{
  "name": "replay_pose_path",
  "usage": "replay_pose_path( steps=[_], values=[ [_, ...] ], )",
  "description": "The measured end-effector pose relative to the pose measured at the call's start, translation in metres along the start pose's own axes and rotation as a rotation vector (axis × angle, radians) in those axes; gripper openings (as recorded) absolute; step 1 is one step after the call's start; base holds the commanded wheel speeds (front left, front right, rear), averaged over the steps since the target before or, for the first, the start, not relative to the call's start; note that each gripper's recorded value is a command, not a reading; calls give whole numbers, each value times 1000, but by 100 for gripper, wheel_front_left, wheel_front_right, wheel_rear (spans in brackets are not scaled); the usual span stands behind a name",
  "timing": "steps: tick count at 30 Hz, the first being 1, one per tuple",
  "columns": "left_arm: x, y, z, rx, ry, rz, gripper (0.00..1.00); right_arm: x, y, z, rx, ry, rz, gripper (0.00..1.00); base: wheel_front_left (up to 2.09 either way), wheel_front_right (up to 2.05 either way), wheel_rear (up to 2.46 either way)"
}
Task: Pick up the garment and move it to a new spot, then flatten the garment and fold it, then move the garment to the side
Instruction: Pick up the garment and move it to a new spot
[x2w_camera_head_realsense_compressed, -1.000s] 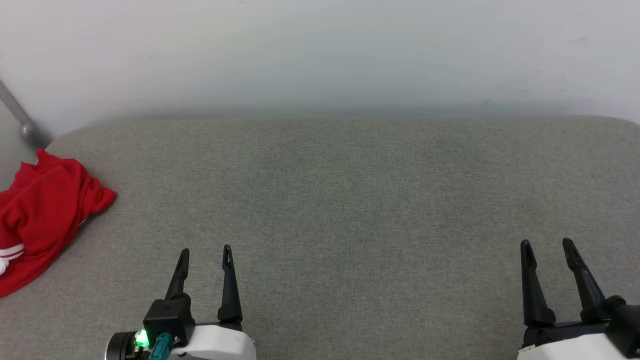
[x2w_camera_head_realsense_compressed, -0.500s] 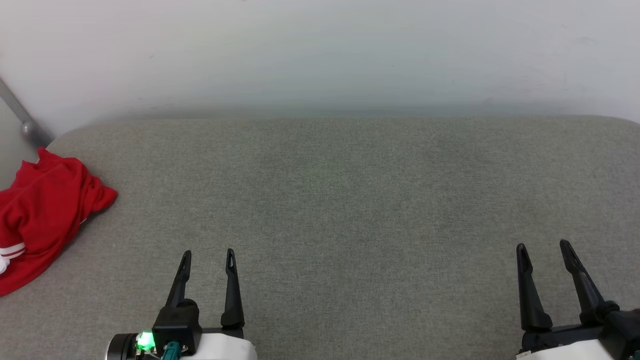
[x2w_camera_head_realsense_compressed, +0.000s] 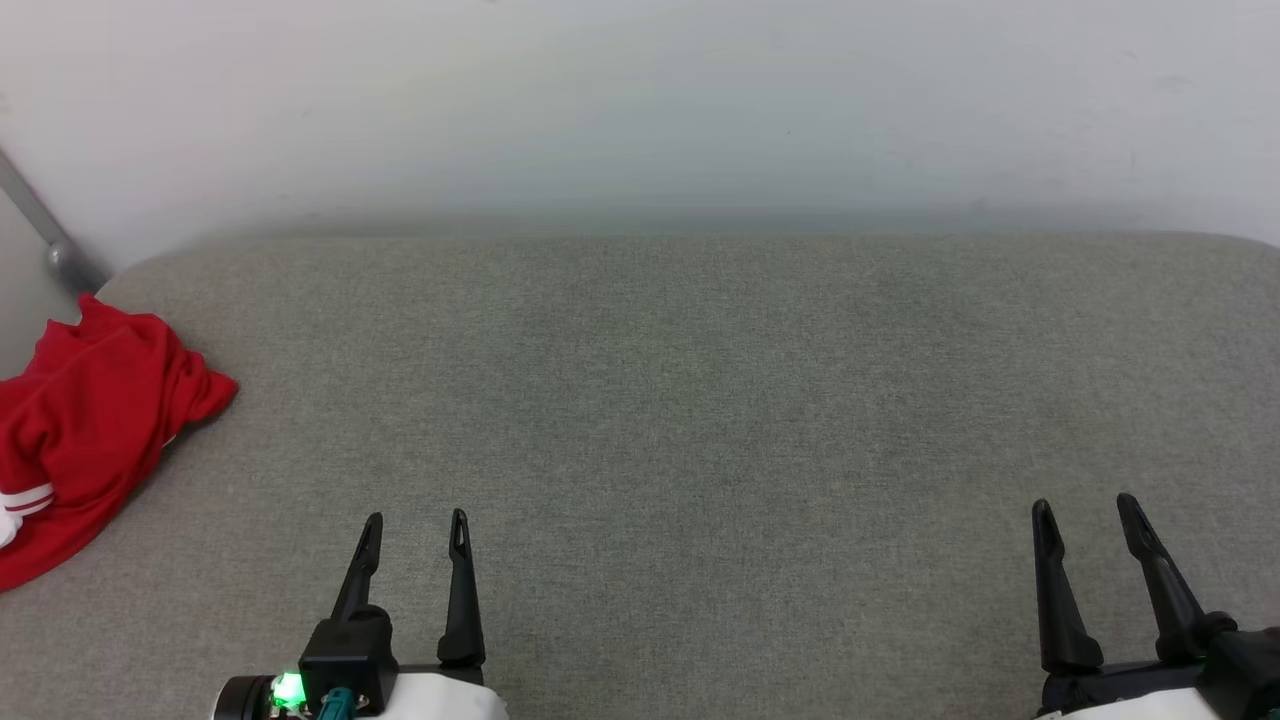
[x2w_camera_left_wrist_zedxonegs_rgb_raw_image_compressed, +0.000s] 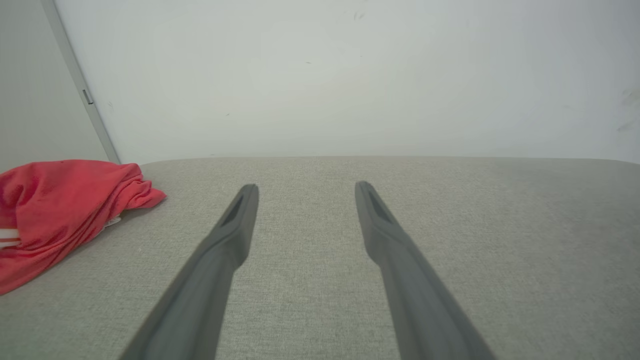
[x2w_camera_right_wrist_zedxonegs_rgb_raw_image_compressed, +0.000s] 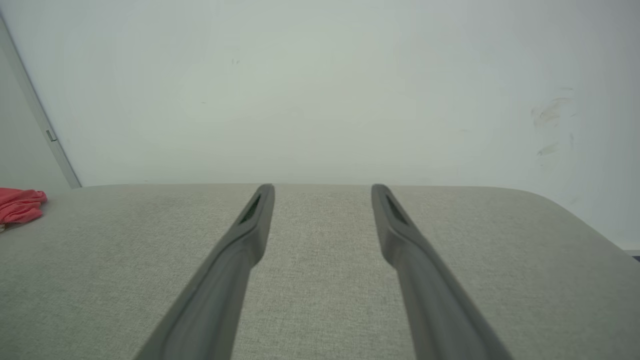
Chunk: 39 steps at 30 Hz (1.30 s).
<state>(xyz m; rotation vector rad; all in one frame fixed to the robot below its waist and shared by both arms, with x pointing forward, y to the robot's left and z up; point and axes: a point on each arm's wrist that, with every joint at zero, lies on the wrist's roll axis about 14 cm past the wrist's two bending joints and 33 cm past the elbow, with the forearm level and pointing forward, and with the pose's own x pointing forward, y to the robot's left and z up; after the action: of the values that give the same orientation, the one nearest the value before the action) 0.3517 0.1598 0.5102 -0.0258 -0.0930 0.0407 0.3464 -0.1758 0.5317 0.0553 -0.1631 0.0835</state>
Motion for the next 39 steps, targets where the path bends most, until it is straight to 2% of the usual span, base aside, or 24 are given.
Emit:
replay_pose_path(
  steps=[14,26,39],
  values=[
    [-1,0,-2,-27,8,5,100,-3,-4,-9,85,23,-28,100,0,0,0],
    [-1,2,-4,-29,15,15,100,-3,-3,-12,97,32,-27,100,0,0,0],
    [-10,27,-3,-24,15,102,100,11,21,-14,101,34,53,100,0,0,0]
  ],
)
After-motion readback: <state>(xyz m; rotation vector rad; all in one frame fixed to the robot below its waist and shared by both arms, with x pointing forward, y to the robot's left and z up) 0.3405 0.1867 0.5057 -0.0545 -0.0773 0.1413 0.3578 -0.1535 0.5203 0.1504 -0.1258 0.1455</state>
